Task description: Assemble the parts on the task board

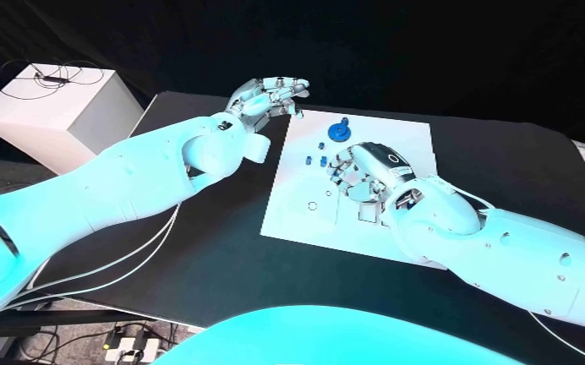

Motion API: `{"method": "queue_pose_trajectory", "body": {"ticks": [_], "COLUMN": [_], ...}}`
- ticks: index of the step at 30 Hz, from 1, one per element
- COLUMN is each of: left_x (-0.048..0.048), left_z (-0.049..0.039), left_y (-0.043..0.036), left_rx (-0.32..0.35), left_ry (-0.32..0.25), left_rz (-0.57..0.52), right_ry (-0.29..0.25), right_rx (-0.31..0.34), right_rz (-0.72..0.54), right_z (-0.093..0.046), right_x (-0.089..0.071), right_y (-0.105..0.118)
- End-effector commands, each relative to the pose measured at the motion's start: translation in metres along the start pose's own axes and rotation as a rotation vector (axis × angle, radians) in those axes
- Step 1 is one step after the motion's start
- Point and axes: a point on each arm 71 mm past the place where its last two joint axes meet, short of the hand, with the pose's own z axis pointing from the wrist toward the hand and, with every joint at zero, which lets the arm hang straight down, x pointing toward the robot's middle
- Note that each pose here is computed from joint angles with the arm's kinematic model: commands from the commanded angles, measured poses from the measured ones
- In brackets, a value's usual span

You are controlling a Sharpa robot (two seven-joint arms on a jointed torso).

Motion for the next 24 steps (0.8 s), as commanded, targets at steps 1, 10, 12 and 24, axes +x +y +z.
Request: {"method": "queue_pose_trajectory", "body": {"ticks": [1,10,12,24], "left_x": [0.0024,0.0034,0.0033,0.0038], "left_z": [0.0001,-0.0002,-0.0002,-0.0007], "left_y": [-0.0011,-0.0018,-0.002,-0.0029], "left_rx": [0.009,0.01,0.01,0.011], "left_ry": [0.013,0.017,0.017,0.019], "left_rz": [0.008,0.012,0.012,0.015], "right_ry": [-0.01,-0.003,0.0,0.016], "right_rx": [-0.029,-0.022,-0.021,-0.014], "right_rz": [-0.005,-0.015,-0.017,-0.019], "right_z": [0.0,0.001,0.002,0.003], "right_x": [0.003,0.009,0.011,0.02], "right_y": [0.002,-0.003,-0.003,-0.007]}}
